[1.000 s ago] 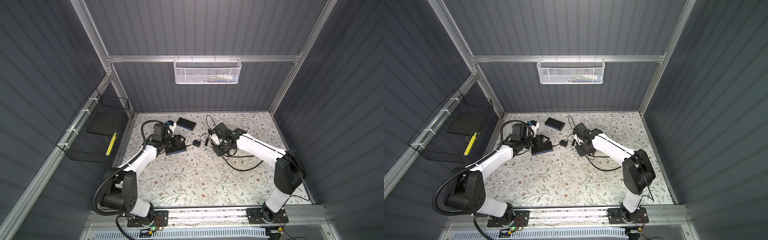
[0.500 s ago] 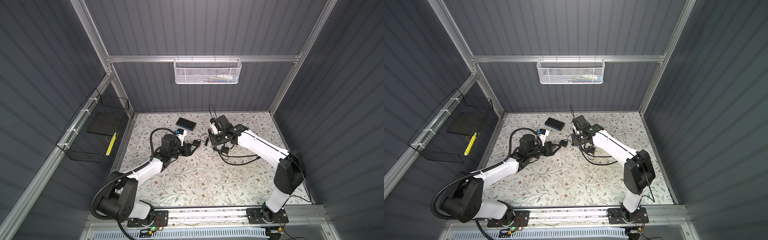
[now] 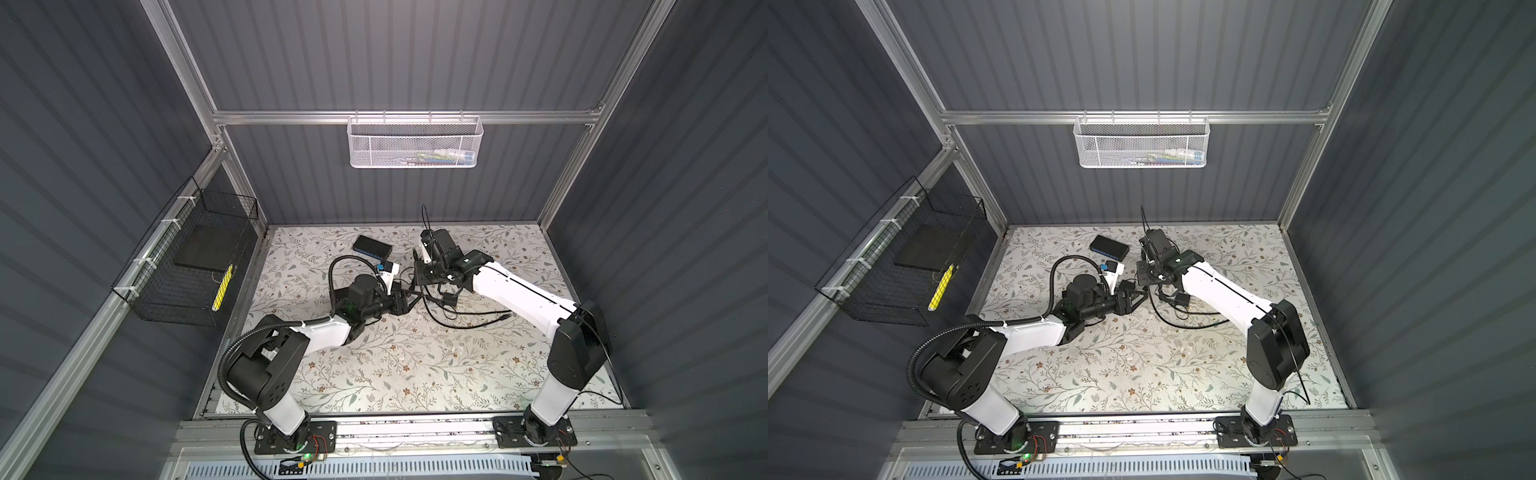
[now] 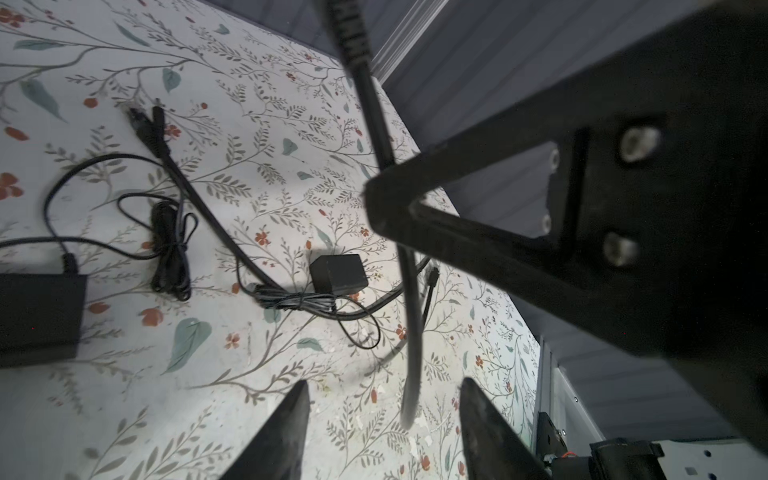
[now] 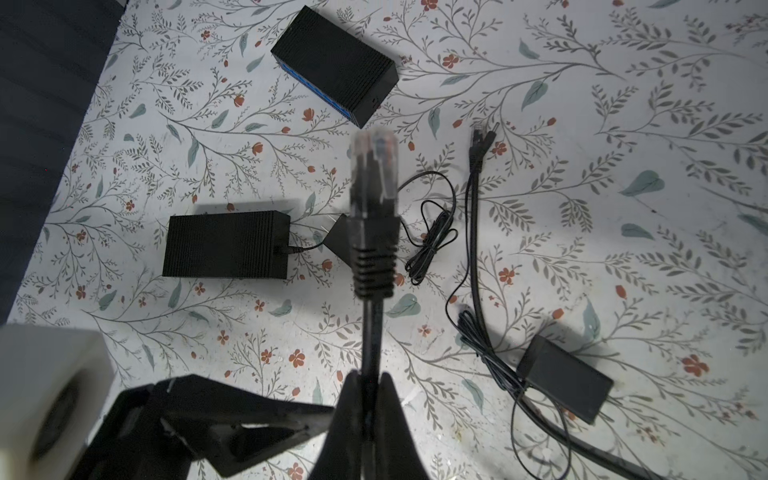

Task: Insert the plug into the switch port
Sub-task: 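Lift the ethernet plug with the right gripper while the left gripper moves toward it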

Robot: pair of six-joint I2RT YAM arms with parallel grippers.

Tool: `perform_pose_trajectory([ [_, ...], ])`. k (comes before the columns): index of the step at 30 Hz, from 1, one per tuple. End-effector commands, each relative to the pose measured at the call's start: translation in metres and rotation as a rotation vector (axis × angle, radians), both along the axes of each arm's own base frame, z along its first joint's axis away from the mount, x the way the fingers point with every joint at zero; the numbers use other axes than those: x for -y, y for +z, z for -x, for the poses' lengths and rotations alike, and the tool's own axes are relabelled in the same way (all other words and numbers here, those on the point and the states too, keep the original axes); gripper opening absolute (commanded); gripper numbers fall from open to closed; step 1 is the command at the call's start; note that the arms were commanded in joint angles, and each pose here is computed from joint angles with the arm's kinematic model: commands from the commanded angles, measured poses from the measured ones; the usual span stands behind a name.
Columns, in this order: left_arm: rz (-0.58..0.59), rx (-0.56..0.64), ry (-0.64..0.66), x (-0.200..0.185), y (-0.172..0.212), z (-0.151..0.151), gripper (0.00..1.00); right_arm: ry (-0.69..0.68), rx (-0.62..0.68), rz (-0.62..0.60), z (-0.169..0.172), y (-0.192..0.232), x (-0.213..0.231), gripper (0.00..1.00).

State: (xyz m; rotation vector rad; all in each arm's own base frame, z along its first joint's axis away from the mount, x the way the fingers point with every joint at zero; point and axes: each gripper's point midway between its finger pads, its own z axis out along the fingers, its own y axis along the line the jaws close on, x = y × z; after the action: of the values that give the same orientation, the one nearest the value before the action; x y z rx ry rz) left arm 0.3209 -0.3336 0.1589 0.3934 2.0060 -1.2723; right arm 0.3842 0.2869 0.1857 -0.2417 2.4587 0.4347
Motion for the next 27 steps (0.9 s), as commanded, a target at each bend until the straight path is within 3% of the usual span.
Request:
perform_pose_trajectory([
  [1, 0.037, 0.038, -0.011, 0.009, 0.014, -0.005, 0.58, -0.029, -0.015, -0.019, -0.002, -0.009, -0.002, 0.07],
  [6, 0.032, 0.03, -0.015, 0.013, 0.006, -0.008, 0.56, -0.036, -0.024, -0.037, 0.002, -0.008, -0.001, 0.07],
  [12, 0.026, 0.02, -0.019, 0.016, -0.004, -0.011, 0.35, -0.035, -0.027, -0.054, 0.006, -0.005, 0.0, 0.07],
  [27, 0.024, 0.024, -0.04, 0.02, -0.004, -0.011, 0.09, -0.036, -0.037, -0.064, 0.009, -0.009, 0.0, 0.08],
])
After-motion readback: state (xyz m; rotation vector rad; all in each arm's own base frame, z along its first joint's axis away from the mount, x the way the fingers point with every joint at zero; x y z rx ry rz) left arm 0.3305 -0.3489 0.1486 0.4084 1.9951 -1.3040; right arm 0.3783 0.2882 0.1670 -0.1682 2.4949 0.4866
